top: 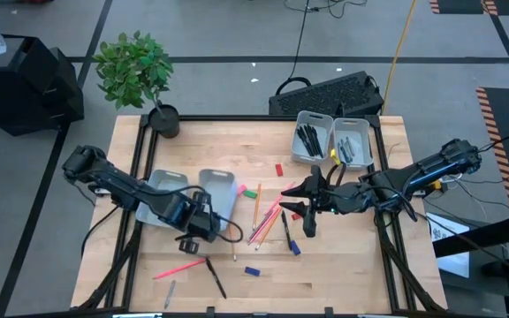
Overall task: Sort crayons/erasers/pens/pencils in bins
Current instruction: Adjust the bottom right gray bin, then put the gray crayon into the top right gray bin
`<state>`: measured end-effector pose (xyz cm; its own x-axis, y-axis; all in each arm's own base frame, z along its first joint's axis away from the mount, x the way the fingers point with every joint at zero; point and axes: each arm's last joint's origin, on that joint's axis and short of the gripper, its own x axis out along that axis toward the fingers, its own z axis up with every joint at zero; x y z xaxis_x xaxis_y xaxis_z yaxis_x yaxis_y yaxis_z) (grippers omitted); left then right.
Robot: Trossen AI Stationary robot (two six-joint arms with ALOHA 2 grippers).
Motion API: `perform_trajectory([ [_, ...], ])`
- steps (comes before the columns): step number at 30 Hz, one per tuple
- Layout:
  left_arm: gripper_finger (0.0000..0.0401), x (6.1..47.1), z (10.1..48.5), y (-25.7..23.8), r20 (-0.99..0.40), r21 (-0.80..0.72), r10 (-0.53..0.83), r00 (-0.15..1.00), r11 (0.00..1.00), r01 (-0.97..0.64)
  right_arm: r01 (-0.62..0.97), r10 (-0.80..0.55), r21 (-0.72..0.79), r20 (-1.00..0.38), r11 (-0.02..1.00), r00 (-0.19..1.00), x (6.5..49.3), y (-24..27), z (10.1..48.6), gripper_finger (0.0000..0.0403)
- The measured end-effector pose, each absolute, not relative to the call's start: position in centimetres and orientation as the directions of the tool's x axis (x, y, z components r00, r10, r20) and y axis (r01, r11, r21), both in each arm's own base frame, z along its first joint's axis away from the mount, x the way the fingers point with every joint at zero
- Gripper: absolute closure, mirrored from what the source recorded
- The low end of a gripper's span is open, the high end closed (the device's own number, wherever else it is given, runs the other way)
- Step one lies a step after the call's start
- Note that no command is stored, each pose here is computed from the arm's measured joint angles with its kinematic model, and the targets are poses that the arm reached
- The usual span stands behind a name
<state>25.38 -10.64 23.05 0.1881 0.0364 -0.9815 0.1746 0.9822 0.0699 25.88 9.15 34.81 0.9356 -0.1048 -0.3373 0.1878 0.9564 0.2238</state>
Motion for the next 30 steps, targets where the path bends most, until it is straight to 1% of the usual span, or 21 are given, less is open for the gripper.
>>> perform_trajectory([
  [4,0.0396,24.9,21.9,-10.4,-0.99,0.027,0.018,0.138,0.997,0.068,0.193,-0.111,0.22,-0.337,0.956,0.935,25.9,9.0,34.8,0.0269],
  [9,0.0392,24.1,20.4,-9.6,-0.997,0.038,0.042,0.068,0.998,-0.057,0.194,-0.111,0.223,-0.337,0.955,0.935,25.9,9.0,34.8,0.0269],
  [14,0.0364,24.1,20.2,-8.2,-0.995,0.08,0.087,0.039,0.983,-0.166,0.188,-0.103,0.229,-0.339,0.955,0.935,25.9,9.0,34.8,0.0269],
  [17,0.0333,24.3,20.2,-7.5,-0.996,0.075,0.083,0.037,0.978,-0.195,0.174,-0.085,0.24,-0.342,0.955,0.936,25.9,9.1,34.8,0.0269],
  [21,0.0278,24.6,20.7,-7.5,-0.999,0.027,0.032,0.028,0.985,-0.173,0.174,-0.084,0.242,-0.342,0.955,0.936,25.9,9.1,34.8,0.0269],
  [24,0.0243,24.9,22.2,-8.1,-1.0,-0.024,-0.021,0.022,0.991,-0.133,0.174,-0.084,0.241,-0.342,0.955,0.936,25.9,9.1,34.8,0.0269],
  [27,0.0229,25.0,24.8,-9.9,-0.997,-0.047,-0.044,0.056,0.997,-0.062,0.174,-0.084,0.241,-0.342,0.955,0.936,25.9,9.1,34.8,0.0269],
  [30,0.0234,24.5,27.0,-12.8,-0.988,-0.037,-0.048,0.144,0.996,0.079,0.173,-0.084,0.24,-0.342,0.955,0.936,25.9,9.1,34.8,0.0269],
])
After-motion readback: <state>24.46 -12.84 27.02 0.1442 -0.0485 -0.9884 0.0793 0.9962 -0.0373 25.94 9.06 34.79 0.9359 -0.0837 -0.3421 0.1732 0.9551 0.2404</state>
